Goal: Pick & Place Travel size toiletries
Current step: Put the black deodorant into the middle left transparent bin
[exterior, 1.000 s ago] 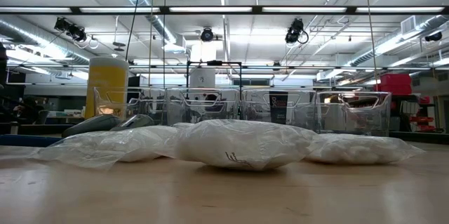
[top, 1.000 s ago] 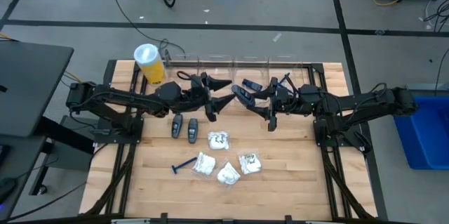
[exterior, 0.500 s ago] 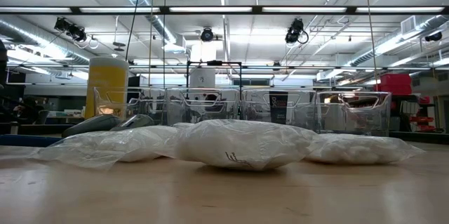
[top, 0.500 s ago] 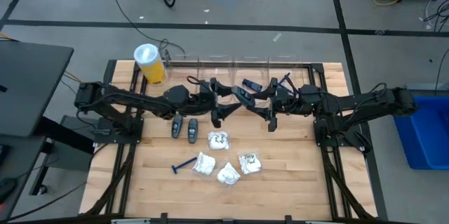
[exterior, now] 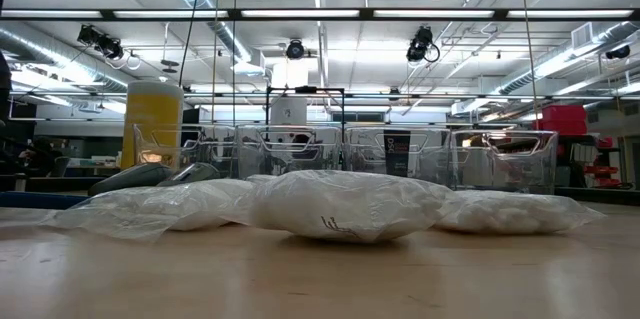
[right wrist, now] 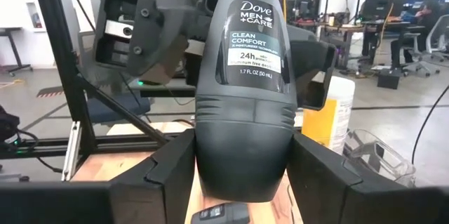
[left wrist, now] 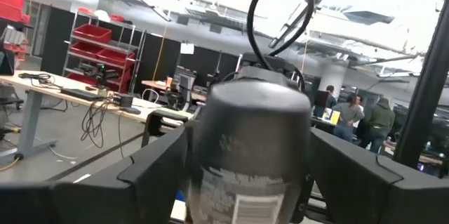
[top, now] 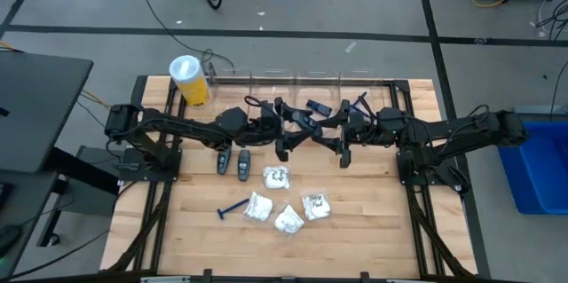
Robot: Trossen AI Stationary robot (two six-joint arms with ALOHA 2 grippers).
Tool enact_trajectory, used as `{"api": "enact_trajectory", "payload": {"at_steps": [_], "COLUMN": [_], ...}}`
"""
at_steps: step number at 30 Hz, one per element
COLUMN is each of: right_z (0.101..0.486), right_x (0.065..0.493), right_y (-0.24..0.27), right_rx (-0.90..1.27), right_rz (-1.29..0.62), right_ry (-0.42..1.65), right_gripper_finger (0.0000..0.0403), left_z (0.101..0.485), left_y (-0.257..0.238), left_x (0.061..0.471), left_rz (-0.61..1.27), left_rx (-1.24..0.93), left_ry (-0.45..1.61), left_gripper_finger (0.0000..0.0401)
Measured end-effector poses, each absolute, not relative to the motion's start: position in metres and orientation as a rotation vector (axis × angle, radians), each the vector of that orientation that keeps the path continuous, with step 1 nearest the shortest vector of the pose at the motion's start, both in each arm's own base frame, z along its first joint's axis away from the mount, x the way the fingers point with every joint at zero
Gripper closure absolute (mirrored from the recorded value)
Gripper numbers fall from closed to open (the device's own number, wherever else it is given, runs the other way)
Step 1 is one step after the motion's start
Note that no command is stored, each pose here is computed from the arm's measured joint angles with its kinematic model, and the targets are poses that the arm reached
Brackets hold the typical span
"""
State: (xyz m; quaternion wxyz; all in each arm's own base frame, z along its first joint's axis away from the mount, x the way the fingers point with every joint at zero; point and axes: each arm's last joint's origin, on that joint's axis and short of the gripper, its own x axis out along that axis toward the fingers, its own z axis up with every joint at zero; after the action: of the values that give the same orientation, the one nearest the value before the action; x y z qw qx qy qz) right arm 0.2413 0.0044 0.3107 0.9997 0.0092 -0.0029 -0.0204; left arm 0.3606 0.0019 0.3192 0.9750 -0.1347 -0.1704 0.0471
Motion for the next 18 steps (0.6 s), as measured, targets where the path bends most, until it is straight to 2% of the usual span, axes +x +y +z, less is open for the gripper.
{"api": "enact_trajectory", "payload": {"at_steps": [18], "right_z": [0.3102], "right_x": [0.2413], "right_y": [0.0044], "right_rx": [0.023], "right_rz": [-0.041], "right_ry": [-0.001], "right_gripper_finger": [0.0202], "left_z": [0.3169], "left_y": [0.0018], "left_x": [0.3613], "left_rz": [0.089], "left_rx": [-0.289], "left_ry": [-0.316], "left_gripper_finger": [0.0183]}}
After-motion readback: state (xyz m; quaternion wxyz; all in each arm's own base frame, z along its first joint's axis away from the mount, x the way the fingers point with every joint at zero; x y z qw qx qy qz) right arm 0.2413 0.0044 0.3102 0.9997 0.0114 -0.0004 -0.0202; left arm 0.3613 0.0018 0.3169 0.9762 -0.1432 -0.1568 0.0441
